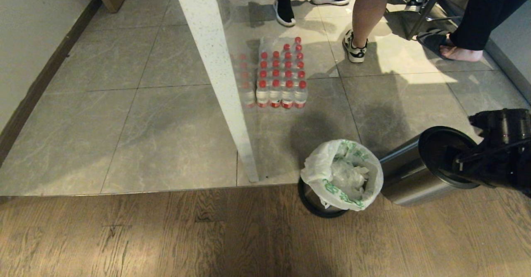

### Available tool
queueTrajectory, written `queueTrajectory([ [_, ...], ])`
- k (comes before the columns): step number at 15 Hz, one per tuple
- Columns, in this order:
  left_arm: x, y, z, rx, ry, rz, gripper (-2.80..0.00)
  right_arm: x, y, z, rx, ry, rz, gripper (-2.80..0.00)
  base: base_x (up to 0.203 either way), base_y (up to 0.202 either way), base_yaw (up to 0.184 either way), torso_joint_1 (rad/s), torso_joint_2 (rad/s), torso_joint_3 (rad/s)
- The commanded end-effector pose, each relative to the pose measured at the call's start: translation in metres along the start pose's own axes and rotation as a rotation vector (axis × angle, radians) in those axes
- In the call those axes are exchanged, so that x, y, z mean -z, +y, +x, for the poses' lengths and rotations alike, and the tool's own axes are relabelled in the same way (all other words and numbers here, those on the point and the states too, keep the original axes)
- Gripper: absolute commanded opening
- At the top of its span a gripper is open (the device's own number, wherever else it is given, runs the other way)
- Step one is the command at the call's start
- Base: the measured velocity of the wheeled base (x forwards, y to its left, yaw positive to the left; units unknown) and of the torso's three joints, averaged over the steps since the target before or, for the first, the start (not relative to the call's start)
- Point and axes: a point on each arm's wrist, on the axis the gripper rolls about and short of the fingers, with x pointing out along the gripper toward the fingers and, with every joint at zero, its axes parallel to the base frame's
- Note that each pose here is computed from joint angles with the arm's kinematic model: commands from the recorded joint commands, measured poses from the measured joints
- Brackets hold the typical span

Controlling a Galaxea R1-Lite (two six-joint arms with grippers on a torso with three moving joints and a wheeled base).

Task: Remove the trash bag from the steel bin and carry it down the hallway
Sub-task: Pick up the trash bag

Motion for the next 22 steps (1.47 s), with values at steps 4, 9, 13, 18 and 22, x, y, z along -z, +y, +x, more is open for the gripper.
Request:
queueTrajectory([
  [4, 0.000, 0.000, 0.000, 0.000, 0.000, -0.001, -2.80, 0.055, 0.076, -0.044, -0.237, 0.103, -0.220, -2.80, 0.000, 0.000, 0.000, 0.000, 0.00, 0.000],
  [9, 0.000, 0.000, 0.000, 0.000, 0.000, -0.001, -2.80, 0.102, 0.090, -0.022, -0.224, 0.245, -0.303, -2.80, 0.000, 0.000, 0.000, 0.000, 0.00, 0.000],
  [13, 0.000, 0.000, 0.000, 0.000, 0.000, -0.001, -2.80, 0.119, 0.104, -0.011, -0.235, 0.280, -0.316, 0.00, 0.000, 0.000, 0.000, 0.000, 0.00, 0.000],
  [18, 0.000, 0.000, 0.000, 0.000, 0.000, 0.000, -2.80, 0.160, 0.121, 0.020, -0.223, 0.353, -0.389, 0.00, 0.000, 0.000, 0.000, 0.000, 0.00, 0.000],
  [22, 0.000, 0.000, 0.000, 0.000, -0.002, -0.001, -2.80, 0.166, 0.134, 0.038, -0.229, 0.271, -0.366, 0.00, 0.000, 0.000, 0.000, 0.000, 0.00, 0.000],
])
